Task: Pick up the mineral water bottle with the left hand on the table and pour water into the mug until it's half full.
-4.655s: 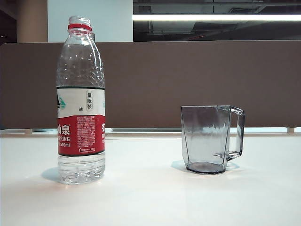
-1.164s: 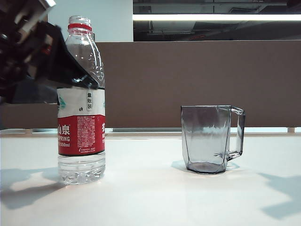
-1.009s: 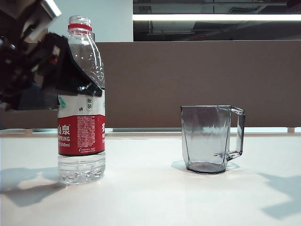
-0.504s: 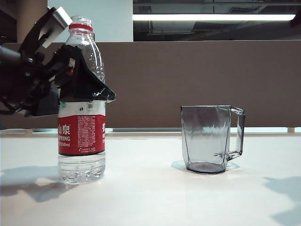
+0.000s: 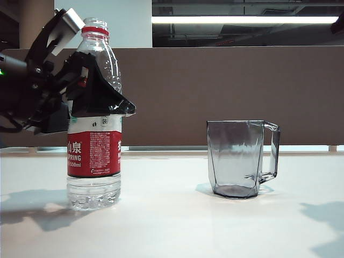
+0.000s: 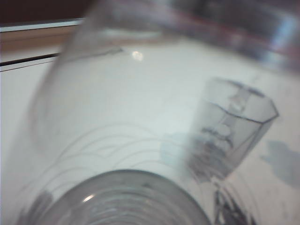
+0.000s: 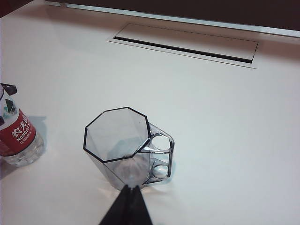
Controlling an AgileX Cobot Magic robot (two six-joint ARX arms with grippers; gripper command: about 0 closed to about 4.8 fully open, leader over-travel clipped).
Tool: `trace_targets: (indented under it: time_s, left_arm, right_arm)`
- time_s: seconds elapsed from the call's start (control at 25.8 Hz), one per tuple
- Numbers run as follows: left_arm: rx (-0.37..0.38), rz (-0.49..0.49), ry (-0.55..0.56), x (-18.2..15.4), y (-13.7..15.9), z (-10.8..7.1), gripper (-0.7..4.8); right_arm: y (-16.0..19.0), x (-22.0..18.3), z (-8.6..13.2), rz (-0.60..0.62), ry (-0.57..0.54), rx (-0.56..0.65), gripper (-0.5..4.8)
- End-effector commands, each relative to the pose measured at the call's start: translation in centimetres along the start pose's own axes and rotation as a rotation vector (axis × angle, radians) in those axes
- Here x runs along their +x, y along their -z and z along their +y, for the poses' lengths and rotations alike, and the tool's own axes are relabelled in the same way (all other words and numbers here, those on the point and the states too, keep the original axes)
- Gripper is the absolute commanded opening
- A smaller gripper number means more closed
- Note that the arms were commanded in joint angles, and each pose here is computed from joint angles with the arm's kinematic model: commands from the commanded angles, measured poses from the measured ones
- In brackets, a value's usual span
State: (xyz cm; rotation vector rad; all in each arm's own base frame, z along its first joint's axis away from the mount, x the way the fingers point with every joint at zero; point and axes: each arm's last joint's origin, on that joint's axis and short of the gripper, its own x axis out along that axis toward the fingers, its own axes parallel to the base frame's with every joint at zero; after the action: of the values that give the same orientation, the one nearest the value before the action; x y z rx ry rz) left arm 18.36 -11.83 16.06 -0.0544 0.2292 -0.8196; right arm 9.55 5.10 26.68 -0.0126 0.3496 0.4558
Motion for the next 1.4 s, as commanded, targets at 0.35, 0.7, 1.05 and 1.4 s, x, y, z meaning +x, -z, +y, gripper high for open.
trace_targets:
  time_s: [0.35,0.7,1.05,1.4]
  left_arm:
    - [-0.010,0.045,0.032,0.00,0.41,-0.07,4.79]
    - [-0.009,0.050,0.032,0.00,0.45,-0.07,4.79]
    - [-0.007,0.050,0.032,0.00,0.45,-0.07,3.53]
    - [-0.012,0.047,0.033,0.00,0.43,-0.07,2.95]
  right_arm:
    - [-0.27,-0.08,0.04,-0.021,-0.005,-0.004,-0.05]
    - [-0.28,-0.08,0.04,-0.021,-0.005,-0.004,-0.05]
    - [-0.28,-0.08,0.04,-0.021,-0.005,-0.004,-0.05]
    - [-0.28,-0.08,0.04,-0.021,-0.005,-0.004,-0.05]
